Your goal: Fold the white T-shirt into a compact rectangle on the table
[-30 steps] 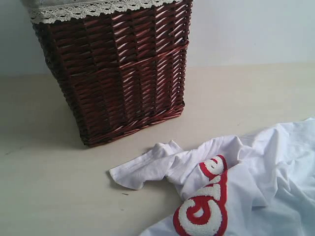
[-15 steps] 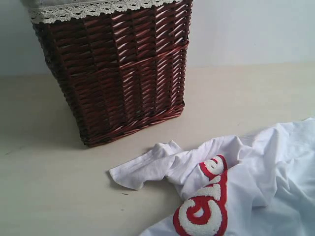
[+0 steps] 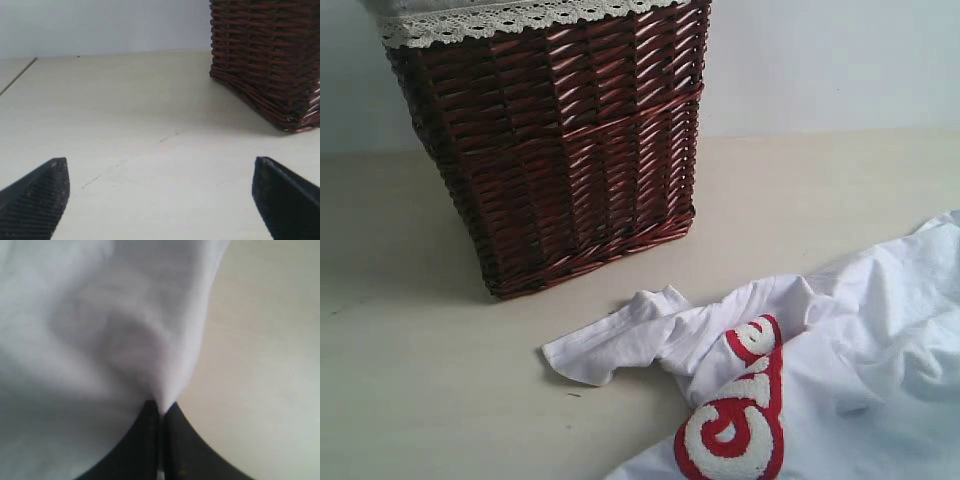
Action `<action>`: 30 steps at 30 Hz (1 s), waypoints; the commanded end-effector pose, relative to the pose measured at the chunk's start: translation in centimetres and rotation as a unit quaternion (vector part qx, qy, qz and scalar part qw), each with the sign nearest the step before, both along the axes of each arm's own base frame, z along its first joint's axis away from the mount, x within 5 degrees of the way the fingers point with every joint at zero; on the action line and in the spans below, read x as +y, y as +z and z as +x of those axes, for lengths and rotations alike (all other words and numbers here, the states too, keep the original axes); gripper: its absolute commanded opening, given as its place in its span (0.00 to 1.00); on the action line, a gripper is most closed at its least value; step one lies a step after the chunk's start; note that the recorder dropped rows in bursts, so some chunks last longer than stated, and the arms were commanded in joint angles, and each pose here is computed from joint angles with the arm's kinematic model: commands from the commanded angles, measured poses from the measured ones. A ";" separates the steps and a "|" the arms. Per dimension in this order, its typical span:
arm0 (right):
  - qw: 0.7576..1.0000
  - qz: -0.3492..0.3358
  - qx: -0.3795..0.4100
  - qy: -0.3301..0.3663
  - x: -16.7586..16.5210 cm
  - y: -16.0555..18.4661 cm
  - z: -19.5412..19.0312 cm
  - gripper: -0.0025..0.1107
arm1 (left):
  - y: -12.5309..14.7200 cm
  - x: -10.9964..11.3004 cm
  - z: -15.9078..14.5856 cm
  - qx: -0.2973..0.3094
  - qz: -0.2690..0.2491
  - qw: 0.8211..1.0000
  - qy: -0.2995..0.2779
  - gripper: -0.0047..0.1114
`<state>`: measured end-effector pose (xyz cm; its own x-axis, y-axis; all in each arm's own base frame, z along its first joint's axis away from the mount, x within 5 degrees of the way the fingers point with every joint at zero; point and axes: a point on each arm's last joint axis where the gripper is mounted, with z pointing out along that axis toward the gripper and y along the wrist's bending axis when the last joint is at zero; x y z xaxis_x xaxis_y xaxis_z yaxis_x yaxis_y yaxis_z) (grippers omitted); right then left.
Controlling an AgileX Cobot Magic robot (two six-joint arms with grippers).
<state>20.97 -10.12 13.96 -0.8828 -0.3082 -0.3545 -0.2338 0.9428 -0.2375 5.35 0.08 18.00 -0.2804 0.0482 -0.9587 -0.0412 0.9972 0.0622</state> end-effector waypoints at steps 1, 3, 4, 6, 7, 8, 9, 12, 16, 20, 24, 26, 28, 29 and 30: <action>0.999 -0.026 0.000 0.018 -0.3 0.2 -0.1 0.02 | 0.1 0.0 0.0 -0.006 -0.004 1.000 0.002 0.85; 0.999 -0.026 0.000 0.019 -0.3 0.2 -0.1 0.03 | 0.1 0.0 0.0 -0.006 -0.004 1.000 0.002 0.85; 0.999 -0.026 0.000 0.019 -0.3 0.2 -0.1 0.06 | 0.1 0.0 0.0 -0.006 -0.004 1.000 0.002 0.85; 0.999 -0.026 0.001 0.020 -0.3 0.2 -0.1 0.16 | 0.1 0.0 0.0 -0.006 -0.004 1.000 0.002 0.85; 1.000 -0.025 0.001 0.019 -0.3 0.2 -0.1 0.22 | 0.1 0.0 0.0 -0.006 -0.004 1.000 0.002 0.85; 1.000 -0.022 -0.001 0.014 -0.3 0.2 -0.1 0.29 | 0.1 0.0 0.0 -0.006 -0.004 1.000 0.002 0.85; 1.000 -0.019 -0.002 0.010 -0.2 0.2 -0.1 0.36 | 0.1 0.0 0.0 -0.006 -0.004 1.000 0.002 0.85; 1.000 -0.018 -0.002 0.009 -0.2 0.2 -0.1 0.46 | 0.1 0.0 0.0 -0.006 -0.004 1.000 0.002 0.85; 1.000 -0.024 -0.014 0.001 -0.4 0.3 0.1 0.48 | 0.1 0.0 0.0 -0.006 -0.004 1.000 0.002 0.85; 0.999 -0.009 -0.038 -0.038 -0.4 0.7 0.2 0.37 | 0.1 0.0 0.0 -0.006 -0.004 1.000 0.002 0.85; 0.997 -0.003 -0.055 -0.057 -0.4 1.2 0.3 0.13 | 0.1 0.0 0.0 -0.006 -0.004 1.000 0.002 0.85; 0.993 -0.006 -0.089 -0.084 -0.5 2.1 0.4 0.02 | 0.1 0.0 0.0 -0.006 -0.004 1.000 0.002 0.85; 0.987 -0.025 -0.128 -0.098 -0.7 3.3 0.5 0.02 | 0.1 0.0 0.0 -0.006 -0.004 1.000 0.002 0.85; 0.984 -0.034 -0.144 -0.102 -0.9 4.0 0.4 0.02 | 0.1 0.0 0.0 -0.006 -0.004 1.000 0.002 0.85; 0.982 -0.038 -0.151 -0.104 -1.0 4.4 0.2 0.02 | 0.1 0.0 0.0 -0.006 -0.004 1.000 0.002 0.85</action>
<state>21.41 -10.69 16.87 -0.8253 -0.1808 -0.5350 -0.0131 0.9532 -0.3019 5.35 0.08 18.00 -0.2804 0.0482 -0.9587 -0.0412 0.9972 0.0622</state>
